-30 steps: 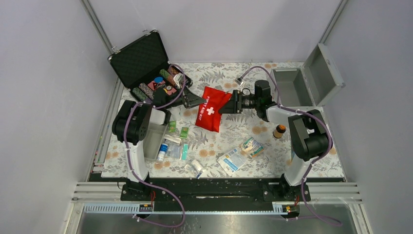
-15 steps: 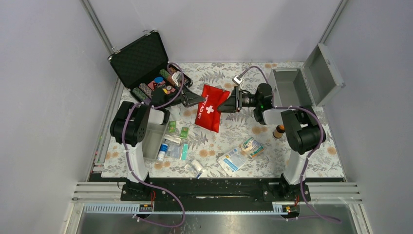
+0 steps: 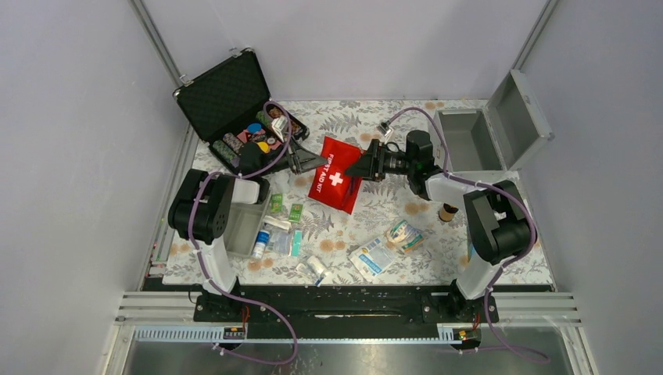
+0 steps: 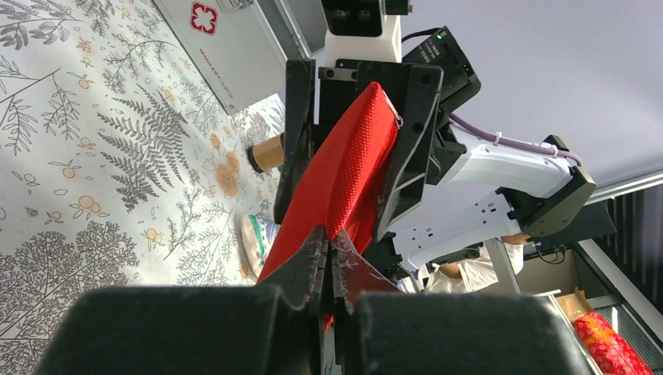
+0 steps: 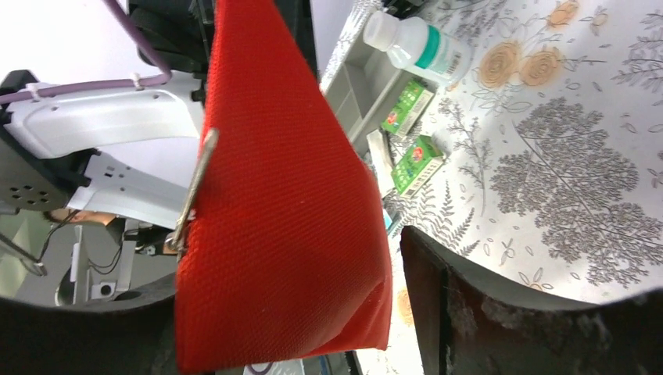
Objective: Organize the medicine kit
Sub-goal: Pick up the medicine pouch from the center of the board, then zip the medicine pouch.
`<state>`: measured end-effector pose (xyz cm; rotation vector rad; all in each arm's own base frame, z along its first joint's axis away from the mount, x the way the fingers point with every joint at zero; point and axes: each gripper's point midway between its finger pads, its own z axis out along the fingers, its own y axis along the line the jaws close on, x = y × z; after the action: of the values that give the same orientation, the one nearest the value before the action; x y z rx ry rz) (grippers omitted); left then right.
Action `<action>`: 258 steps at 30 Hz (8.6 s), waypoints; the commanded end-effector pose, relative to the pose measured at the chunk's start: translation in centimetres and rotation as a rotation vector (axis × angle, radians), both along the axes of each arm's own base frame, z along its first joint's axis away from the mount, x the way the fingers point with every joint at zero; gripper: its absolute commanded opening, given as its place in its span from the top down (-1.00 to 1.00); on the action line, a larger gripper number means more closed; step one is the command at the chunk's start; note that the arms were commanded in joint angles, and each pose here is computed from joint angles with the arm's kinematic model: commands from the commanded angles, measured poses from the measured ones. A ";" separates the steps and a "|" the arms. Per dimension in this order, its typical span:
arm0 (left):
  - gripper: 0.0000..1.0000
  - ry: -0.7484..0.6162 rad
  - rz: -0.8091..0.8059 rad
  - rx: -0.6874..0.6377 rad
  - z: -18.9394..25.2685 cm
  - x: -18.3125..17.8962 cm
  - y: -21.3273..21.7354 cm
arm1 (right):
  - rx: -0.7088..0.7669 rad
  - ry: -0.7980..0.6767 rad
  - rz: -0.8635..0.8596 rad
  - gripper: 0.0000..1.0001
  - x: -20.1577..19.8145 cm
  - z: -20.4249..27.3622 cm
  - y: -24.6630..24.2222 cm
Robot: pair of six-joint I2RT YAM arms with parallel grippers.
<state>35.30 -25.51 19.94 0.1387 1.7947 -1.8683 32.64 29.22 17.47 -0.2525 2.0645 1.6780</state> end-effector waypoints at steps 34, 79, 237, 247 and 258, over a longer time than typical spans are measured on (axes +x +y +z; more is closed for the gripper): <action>-0.96 -0.917 -0.407 0.705 5.9 -9.2 1.1 | -0.455 -0.637 0.453 1.00 -8.4 1.8 -1.3; 1.00 -0.541 -0.333 0.097 15.5 -1.0 -2.9 | -0.142 -0.436 0.262 -0.62 2.0 22.5 -1.9; 0.55 -0.720 -0.203 0.545 13.3 -4.4 -0.9 | -0.262 -0.400 0.476 1.00 -3.7 17.0 4.3; 0.72 -0.708 -0.218 0.491 13.3 -3.9 -1.7 | -0.226 -0.387 0.512 1.00 -4.3 17.1 4.4; 1.00 -0.730 -0.175 0.434 16.0 -3.6 -0.3 | -0.372 -0.225 0.415 1.00 -2.9 12.6 1.1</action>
<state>30.85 -26.59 30.92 0.9986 1.8334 -1.2588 30.52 33.03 31.42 -1.1077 2.0833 1.4158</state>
